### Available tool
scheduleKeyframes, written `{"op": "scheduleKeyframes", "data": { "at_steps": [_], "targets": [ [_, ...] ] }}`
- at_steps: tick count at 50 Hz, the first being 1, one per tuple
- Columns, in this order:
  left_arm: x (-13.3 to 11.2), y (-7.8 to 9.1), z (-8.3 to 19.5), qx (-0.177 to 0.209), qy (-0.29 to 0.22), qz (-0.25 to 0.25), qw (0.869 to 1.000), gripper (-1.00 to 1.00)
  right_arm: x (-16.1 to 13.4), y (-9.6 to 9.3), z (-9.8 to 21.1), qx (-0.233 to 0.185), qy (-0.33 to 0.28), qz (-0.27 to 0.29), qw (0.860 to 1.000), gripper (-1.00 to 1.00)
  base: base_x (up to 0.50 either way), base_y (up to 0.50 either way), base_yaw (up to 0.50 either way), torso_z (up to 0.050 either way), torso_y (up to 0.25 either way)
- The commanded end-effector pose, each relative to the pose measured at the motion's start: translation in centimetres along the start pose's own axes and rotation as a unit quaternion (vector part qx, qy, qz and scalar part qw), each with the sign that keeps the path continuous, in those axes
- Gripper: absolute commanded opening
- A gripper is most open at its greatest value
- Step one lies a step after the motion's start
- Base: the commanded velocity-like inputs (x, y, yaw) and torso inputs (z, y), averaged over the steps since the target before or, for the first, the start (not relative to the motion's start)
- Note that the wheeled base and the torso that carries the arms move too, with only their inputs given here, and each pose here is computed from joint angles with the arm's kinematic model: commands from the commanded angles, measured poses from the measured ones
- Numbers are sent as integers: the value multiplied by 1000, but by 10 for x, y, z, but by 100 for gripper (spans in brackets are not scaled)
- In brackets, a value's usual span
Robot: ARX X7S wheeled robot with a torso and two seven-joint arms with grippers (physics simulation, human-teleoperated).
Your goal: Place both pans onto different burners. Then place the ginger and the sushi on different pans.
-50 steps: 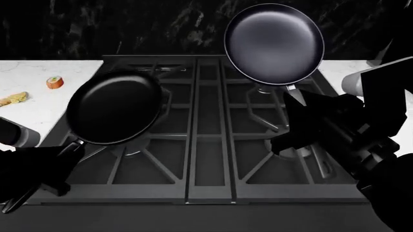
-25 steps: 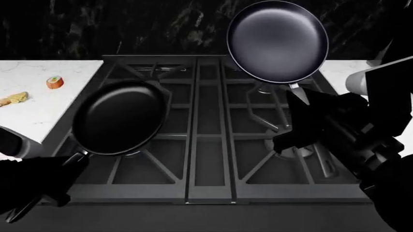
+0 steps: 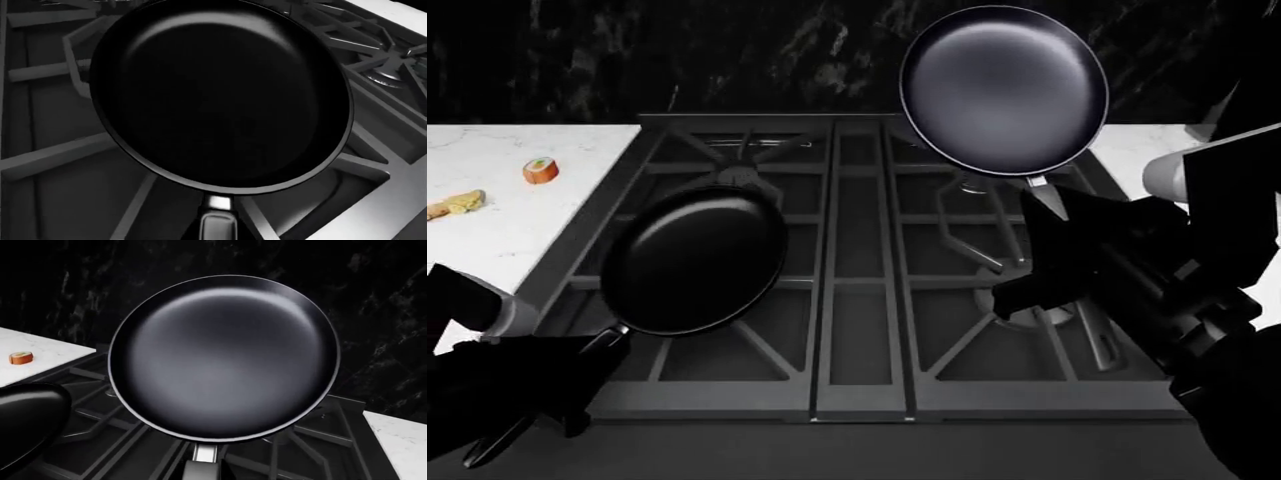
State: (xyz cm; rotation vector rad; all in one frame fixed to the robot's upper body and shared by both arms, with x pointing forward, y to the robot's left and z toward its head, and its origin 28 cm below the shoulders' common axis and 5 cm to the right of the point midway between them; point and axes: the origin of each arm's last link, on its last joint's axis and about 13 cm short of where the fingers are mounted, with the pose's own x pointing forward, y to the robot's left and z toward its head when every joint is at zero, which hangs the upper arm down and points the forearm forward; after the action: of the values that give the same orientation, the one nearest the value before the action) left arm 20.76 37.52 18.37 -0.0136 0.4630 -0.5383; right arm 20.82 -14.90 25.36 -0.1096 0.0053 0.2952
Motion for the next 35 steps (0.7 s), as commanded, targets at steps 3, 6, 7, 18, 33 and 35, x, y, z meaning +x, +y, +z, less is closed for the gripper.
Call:
{"op": "scheduleKeyframes", "data": {
  "at_steps": [3, 6, 7, 18, 33, 35],
  "targets": [
    [3, -1, 11, 0, -19, -14, 1000, -100, 1, -5, 6, -4, -30, -27, 999, -100, 0, 1, 0, 0, 3],
    [4, -1, 12, 0, -17, -11, 1000, -100, 1, -5, 6, -4, -30, -26, 999, -100, 0, 0, 0, 0, 0],
    [4, -1, 11, 1, -16, -12, 1000, -100, 1, -5, 6, -4, -30, -26, 999, -100, 0, 0, 0, 10, 11],
    [6, 3, 9, -4, -9, 3, 1000, -100, 3, -5, 6, -3, -30, -24, 999, -100, 0, 0, 0, 1, 3],
    [7, 5, 8, -7, 1, 15, 1000, -100, 5, -5, 5, 0, -29, -20, 999, -100, 0, 0, 0, 1, 2],
    [7, 5, 8, -7, 2, 16, 1000, -100, 4, -5, 5, 0, -29, -21, 999, -100, 0, 0, 0, 0, 5]
  ]
}}
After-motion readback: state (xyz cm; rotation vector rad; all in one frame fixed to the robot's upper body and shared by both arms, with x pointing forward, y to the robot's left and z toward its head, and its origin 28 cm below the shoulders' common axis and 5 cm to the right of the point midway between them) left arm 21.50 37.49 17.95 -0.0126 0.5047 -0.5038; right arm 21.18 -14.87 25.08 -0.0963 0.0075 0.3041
